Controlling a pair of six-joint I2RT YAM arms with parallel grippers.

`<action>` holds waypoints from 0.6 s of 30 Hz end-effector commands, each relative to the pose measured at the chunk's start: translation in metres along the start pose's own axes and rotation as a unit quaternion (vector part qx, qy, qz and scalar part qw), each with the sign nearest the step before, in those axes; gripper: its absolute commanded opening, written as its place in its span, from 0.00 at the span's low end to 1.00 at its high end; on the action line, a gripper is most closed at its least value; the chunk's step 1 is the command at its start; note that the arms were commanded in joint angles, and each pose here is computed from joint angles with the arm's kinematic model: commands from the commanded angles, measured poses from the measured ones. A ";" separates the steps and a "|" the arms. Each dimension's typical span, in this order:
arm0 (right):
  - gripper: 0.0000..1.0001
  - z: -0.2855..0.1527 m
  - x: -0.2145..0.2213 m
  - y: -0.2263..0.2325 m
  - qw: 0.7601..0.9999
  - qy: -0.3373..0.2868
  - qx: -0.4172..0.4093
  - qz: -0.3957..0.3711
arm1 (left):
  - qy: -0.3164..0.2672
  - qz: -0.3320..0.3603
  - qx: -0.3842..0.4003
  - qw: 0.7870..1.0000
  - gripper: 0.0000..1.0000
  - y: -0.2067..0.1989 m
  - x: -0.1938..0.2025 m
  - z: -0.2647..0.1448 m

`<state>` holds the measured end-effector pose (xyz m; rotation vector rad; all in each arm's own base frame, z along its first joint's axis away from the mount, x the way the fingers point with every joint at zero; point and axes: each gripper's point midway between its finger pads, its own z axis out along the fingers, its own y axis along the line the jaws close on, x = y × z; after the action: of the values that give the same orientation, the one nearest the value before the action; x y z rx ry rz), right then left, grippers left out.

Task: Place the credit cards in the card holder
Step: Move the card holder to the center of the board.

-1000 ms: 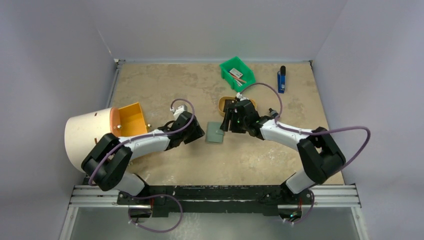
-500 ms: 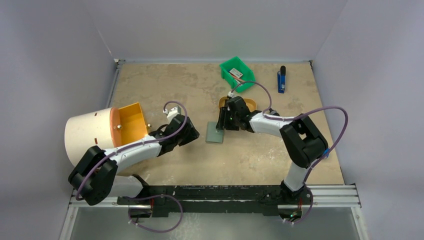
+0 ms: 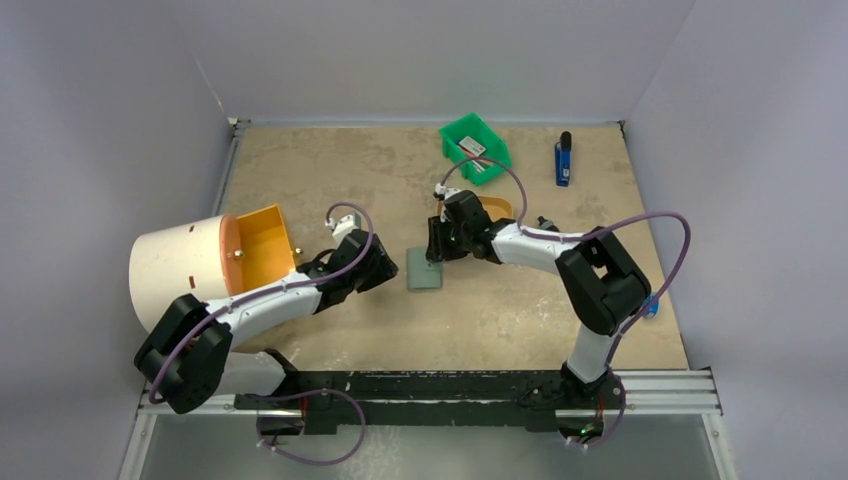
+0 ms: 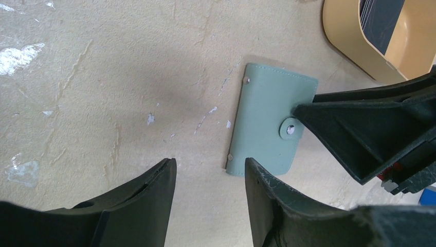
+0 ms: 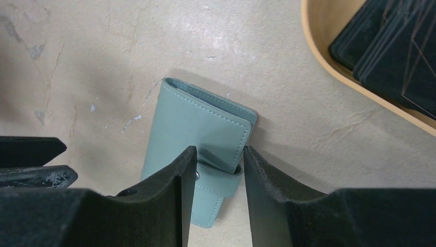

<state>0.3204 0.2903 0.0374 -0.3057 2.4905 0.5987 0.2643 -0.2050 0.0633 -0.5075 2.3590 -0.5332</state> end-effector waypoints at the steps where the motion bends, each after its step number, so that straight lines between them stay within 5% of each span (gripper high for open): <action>1: 0.41 -0.005 -0.010 0.020 0.998 -0.002 -0.039 -0.046 | -0.011 0.006 0.013 1.000 0.51 -0.007 -0.006 0.001; 9: 0.59 -0.034 -0.033 0.021 0.998 -0.036 -0.015 -0.040 | -0.028 0.012 0.026 0.999 0.51 -0.025 -0.021 -0.001; 13: 0.58 -0.051 -0.038 0.024 0.998 -0.051 -0.009 -0.038 | -0.022 -0.005 0.068 0.997 0.48 -0.046 -0.025 0.002; 18: 0.51 -0.057 -0.027 0.026 0.998 -0.052 0.015 -0.045 | 0.000 -0.054 0.153 0.987 0.29 -0.077 -0.025 0.013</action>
<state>0.3123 0.2883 0.0947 -0.3778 2.3885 0.5844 0.2849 -0.2290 0.0750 -0.4828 2.3158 -0.6675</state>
